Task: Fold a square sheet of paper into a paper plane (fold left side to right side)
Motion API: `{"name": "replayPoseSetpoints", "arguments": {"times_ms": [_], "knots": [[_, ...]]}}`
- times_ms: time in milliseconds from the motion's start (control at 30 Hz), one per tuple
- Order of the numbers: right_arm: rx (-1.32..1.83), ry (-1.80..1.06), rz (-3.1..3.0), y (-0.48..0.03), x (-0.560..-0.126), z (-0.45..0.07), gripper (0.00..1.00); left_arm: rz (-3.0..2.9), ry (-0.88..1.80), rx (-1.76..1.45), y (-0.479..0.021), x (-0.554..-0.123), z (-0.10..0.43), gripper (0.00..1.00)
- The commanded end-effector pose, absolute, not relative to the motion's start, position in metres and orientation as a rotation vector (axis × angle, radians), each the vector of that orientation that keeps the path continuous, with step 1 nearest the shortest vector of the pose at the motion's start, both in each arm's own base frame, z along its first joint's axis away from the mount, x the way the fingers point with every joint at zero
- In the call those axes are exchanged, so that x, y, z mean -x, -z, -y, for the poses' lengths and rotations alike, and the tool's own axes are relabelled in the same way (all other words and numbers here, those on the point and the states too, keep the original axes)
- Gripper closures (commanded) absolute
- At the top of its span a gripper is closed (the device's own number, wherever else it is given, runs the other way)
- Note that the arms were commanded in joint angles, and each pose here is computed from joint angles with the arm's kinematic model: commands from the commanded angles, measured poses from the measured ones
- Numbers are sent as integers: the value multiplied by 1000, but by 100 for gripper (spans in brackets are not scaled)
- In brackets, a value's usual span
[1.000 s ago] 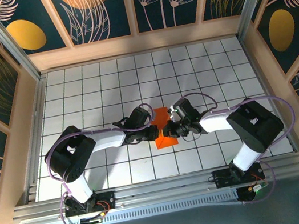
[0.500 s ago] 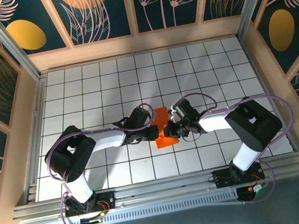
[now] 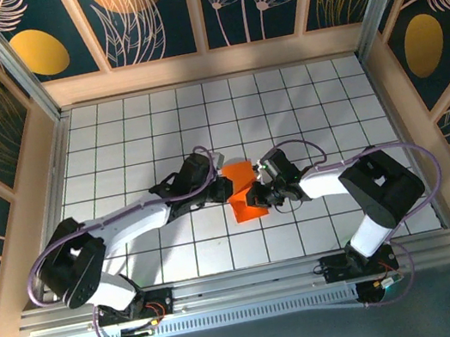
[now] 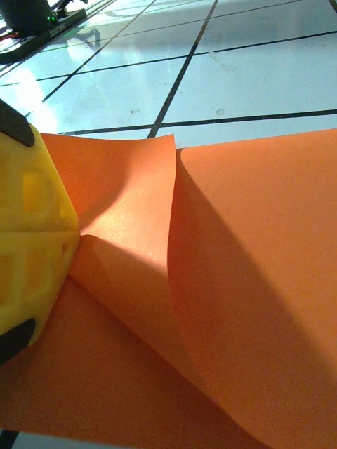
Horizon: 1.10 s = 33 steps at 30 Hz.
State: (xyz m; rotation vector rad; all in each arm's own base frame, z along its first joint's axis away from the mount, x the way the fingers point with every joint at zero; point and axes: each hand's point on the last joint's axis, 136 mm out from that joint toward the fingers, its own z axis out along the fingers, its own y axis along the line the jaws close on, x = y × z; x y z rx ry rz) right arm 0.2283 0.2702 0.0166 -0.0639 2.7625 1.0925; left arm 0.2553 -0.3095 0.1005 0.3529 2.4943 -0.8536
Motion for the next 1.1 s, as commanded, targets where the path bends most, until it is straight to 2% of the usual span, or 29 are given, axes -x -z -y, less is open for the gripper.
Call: {"name": "replayPoseSetpoints", "arguments": {"times_ms": [0, 133, 300, 533, 1067], "knots": [[80, -1040, -2786, -10, -224, -266, 100, -2549, 1006, -290, -92, -228, 305, 93], [85, -1040, -2789, -10, -224, -266, 100, -2510, 1237, -271, -101, -206, 320, 96], [87, -1031, -2795, -9, -222, -265, 100, -2528, 1307, -321, -98, -191, 339, 97], [86, -1030, -2802, -7, -220, -265, 100, -2626, 1158, -364, -68, -194, 342, 97], [95, -1026, -2814, -4, -219, -265, 100, -2692, 1069, -351, -34, -197, 338, 98]]}}
